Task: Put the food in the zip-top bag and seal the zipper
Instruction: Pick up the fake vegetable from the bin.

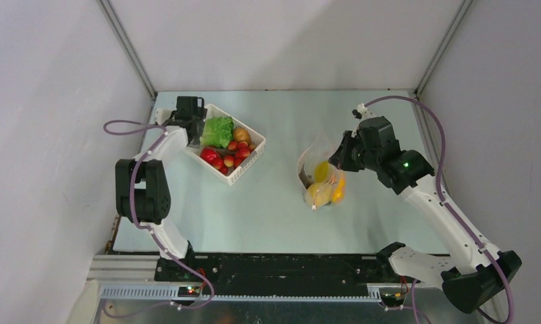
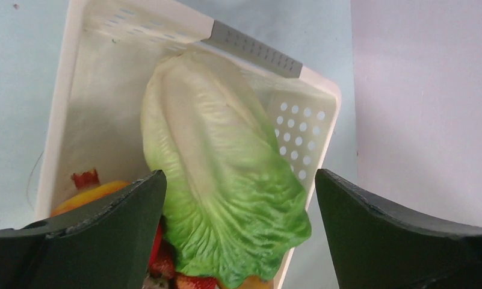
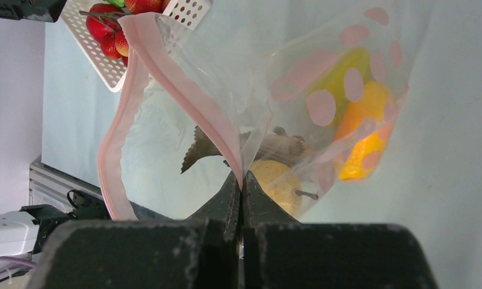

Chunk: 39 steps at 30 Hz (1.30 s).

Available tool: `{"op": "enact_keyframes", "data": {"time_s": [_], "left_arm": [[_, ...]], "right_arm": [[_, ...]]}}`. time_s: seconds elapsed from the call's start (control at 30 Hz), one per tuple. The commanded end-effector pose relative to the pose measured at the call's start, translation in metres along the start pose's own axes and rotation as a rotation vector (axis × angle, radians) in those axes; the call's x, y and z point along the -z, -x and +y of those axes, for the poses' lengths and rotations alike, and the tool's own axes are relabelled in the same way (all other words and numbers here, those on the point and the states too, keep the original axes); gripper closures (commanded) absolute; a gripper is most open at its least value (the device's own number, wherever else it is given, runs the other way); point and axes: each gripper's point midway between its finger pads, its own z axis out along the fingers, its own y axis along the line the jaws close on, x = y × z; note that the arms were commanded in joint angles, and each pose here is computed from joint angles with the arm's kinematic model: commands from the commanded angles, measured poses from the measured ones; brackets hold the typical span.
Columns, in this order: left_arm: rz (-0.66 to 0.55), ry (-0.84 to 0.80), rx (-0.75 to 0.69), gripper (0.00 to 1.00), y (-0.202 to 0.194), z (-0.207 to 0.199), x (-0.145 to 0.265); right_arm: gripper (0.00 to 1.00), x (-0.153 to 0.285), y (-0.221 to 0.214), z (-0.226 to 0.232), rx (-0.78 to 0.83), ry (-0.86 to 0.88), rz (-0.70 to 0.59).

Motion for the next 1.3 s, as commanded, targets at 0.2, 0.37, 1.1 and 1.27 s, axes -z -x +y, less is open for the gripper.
{"op": "enact_keyframes", "data": {"time_s": [0.2, 0.37, 1.1, 1.27], "left_arm": [[-0.063, 0.091, 0.015, 0.0, 0.012, -0.002, -0.026], [-0.028, 0.119, -0.007, 0.01, 0.002, 0.002, -0.036], [0.031, 0.169, -0.058, 0.73, -0.008, 0.013, -0.036], [0.018, 0.102, -0.043, 0.86, 0.002, 0.004, -0.016]], "right_arm": [[1.0, 0.004, 0.006, -0.011, 0.011, -0.036, -0.034], [1.0, 0.003, 0.006, -0.013, 0.009, -0.043, -0.03], [1.0, 0.005, 0.009, -0.015, -0.003, -0.042, -0.057], [1.0, 0.005, 0.008, -0.014, 0.0, -0.033, -0.055]]}}
